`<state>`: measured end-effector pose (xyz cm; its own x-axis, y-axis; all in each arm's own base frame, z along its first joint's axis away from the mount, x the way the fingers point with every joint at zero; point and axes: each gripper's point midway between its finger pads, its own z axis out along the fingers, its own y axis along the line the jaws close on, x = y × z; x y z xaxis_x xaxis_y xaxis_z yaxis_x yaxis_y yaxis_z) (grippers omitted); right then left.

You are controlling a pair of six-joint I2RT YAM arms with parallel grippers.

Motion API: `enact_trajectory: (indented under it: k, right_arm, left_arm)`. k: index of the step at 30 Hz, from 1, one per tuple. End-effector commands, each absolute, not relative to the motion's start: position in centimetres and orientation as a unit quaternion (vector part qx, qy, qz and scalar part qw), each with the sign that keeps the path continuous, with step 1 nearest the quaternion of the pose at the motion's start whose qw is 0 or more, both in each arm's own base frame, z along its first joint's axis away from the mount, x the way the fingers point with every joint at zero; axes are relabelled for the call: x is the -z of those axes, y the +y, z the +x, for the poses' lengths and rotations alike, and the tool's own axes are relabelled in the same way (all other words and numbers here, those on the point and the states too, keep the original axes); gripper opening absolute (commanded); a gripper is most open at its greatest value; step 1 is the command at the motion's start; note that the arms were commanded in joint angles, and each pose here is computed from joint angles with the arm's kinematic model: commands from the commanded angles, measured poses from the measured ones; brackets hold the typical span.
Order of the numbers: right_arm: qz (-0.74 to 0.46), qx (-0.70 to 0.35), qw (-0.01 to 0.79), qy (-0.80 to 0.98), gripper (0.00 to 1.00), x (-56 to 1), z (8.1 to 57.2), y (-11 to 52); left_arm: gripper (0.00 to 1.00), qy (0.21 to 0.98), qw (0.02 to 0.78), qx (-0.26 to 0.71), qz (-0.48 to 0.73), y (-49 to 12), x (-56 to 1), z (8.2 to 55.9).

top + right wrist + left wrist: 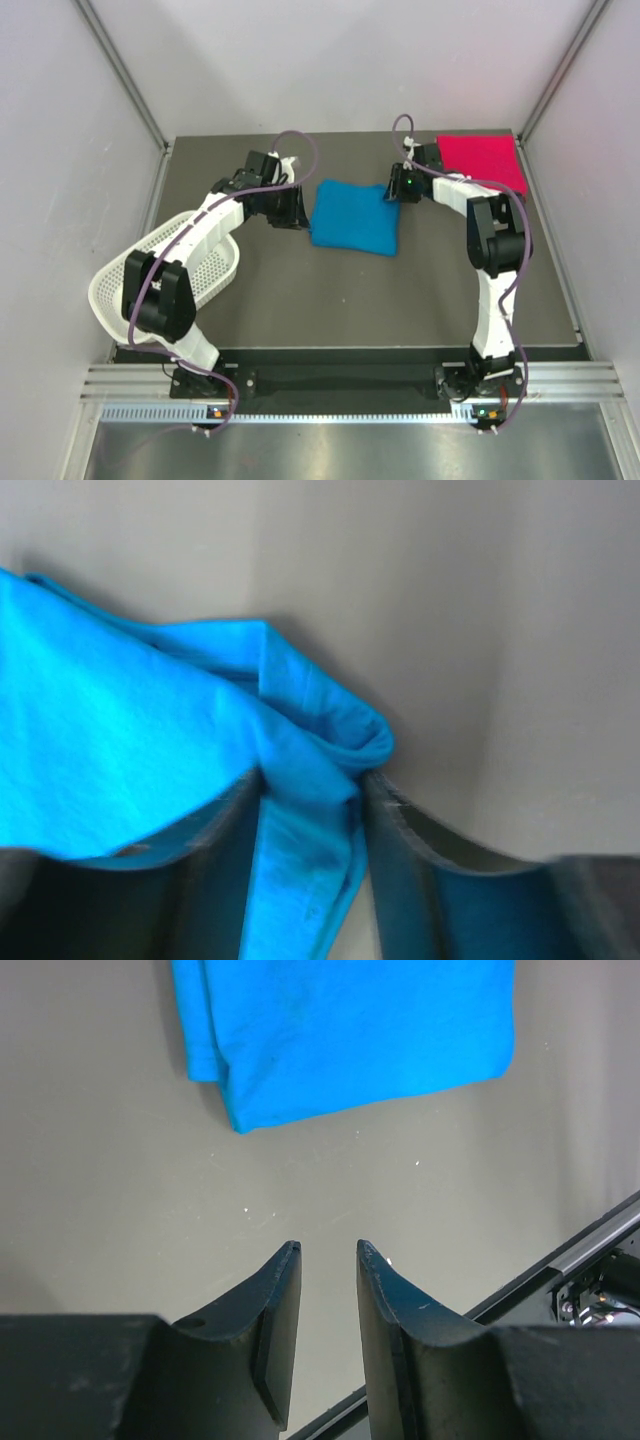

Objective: Fold and stack the t-shirts
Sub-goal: Neatly place the folded tshirt to the corner

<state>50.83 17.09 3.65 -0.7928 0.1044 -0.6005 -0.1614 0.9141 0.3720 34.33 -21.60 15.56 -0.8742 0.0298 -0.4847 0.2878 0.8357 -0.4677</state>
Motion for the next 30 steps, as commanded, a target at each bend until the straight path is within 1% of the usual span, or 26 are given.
enact_trajectory:
  k: [1,4,5,7,8,10,12,14,15,17,18,25,30]
  right_arm:
    - [-0.026,-0.205,0.292,0.934,0.39,-1.7,50.0,17.0]
    - [-0.032,-0.211,0.302,0.929,0.28,-2.7,50.4,17.2]
    - [-0.034,-0.214,0.307,0.927,0.22,-3.2,50.6,17.4]
    - [-0.039,-0.22,0.325,0.919,0.16,-4.8,51.0,17.6]
    - [-0.04,-0.222,0.332,0.916,0.08,-5.5,51.2,17.6]
    - [-0.045,-0.221,0.35,0.909,0.01,-7.7,51.3,17.6]
    - [-0.054,-0.217,0.372,0.901,0.0,-9.9,51.2,17.4]
    - [-0.06,-0.207,0.383,0.898,0.0,-10.9,50.8,17.1]
    - [-0.062,-0.198,0.4,0.893,0.0,-12.5,50.8,16.7]
    - [-0.078,-0.182,0.408,0.891,0.0,-13.2,50.1,16.4]
    - [-0.079,-0.173,0.422,0.887,0.0,-14.5,50.0,16.1]
    - [-0.113,-0.124,0.446,0.879,0.0,-17.3,48.9,14.3]
    - [-0.115,-0.084,0.461,0.876,0.0,-19.9,48.7,12.8]
  left_arm:
    - [0.34,0.914,0.268,0.289,0.102,-21.9,-17.5,34.6]
    - [0.34,0.914,0.27,0.286,0.102,-21.8,-17.6,34.7]
    - [0.34,0.914,0.27,0.285,0.101,-21.7,-17.5,34.7]
    - [0.33,0.915,0.269,0.284,0.101,-21.7,-17.3,34.7]
    - [0.33,0.917,0.266,0.281,0.1,-21.6,-17.1,34.6]
    - [0.33,0.917,0.265,0.281,0.101,-21.6,-17.1,34.6]
    - [0.33,0.916,0.266,0.281,0.102,-21.6,-17.1,34.6]
    - [0.33,0.915,0.266,0.284,0.101,-21.7,-17.2,34.6]
    - [0.33,0.914,0.266,0.288,0.103,-21.8,-17.3,34.5]
    - [0.33,0.914,0.266,0.289,0.103,-21.9,-17.2,34.5]
    - [0.33,0.914,0.265,0.289,0.102,-21.8,-17.1,34.5]
    - [0.33,0.914,0.268,0.287,0.103,-21.8,-17.3,34.5]
    - [0.33,0.914,0.268,0.287,0.103,-21.8,-17.3,34.5]
